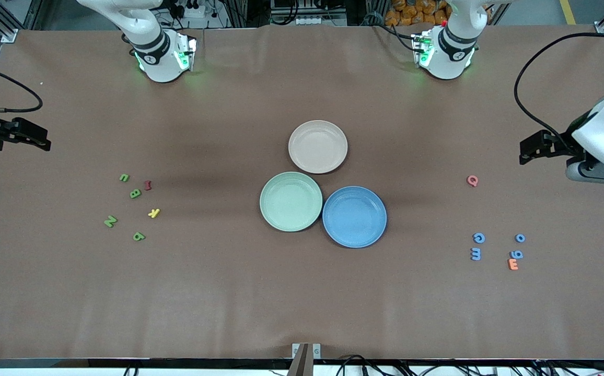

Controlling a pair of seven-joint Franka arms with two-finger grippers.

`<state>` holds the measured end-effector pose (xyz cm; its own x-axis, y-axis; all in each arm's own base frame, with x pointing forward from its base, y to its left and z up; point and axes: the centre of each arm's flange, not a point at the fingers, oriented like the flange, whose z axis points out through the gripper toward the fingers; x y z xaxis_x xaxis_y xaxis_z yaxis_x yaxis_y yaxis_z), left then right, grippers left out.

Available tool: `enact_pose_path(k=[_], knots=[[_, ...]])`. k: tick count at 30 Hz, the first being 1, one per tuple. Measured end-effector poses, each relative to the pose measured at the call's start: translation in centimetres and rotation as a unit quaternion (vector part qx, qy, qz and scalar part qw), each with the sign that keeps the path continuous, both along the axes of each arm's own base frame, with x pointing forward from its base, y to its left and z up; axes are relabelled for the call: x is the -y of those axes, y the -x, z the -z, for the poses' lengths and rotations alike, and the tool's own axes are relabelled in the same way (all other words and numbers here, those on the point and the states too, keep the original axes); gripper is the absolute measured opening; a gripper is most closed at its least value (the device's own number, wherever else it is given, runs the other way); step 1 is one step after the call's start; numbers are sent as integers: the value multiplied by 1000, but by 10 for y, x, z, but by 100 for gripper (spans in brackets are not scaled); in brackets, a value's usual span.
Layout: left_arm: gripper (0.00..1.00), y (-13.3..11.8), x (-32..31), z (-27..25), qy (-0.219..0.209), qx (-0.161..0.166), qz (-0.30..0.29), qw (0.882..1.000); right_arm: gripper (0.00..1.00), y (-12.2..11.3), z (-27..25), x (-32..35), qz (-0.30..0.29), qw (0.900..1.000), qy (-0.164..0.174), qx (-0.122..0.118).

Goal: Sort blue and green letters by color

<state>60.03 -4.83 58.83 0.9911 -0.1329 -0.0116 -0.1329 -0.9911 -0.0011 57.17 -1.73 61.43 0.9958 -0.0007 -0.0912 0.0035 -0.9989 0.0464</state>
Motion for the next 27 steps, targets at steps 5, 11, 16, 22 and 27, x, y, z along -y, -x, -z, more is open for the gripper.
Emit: enact_pose_path(k=[5, 11, 16, 22, 27], knots=[[100, -8, -1, 10, 0, -7, 0, 1000, 100, 0, 0, 0, 0, 1000, 0, 1], [100, -18, -2, 30, -2, -19, 0, 1000, 100, -2, -1, 0, 0, 1000, 0, 7], [100, -26, -5, 49, -2, -31, -2, 1000, 100, -2, -1, 0, 0, 1000, 0, 8], [100, -39, -14, 83, -4, -47, -8, 999, 100, -1, -1, 2, 1, 1000, 0, 6], [100, -53, -21, 127, -8, -35, -10, 999, 100, -1, -3, 3, 2, 1000, 0, 8]])
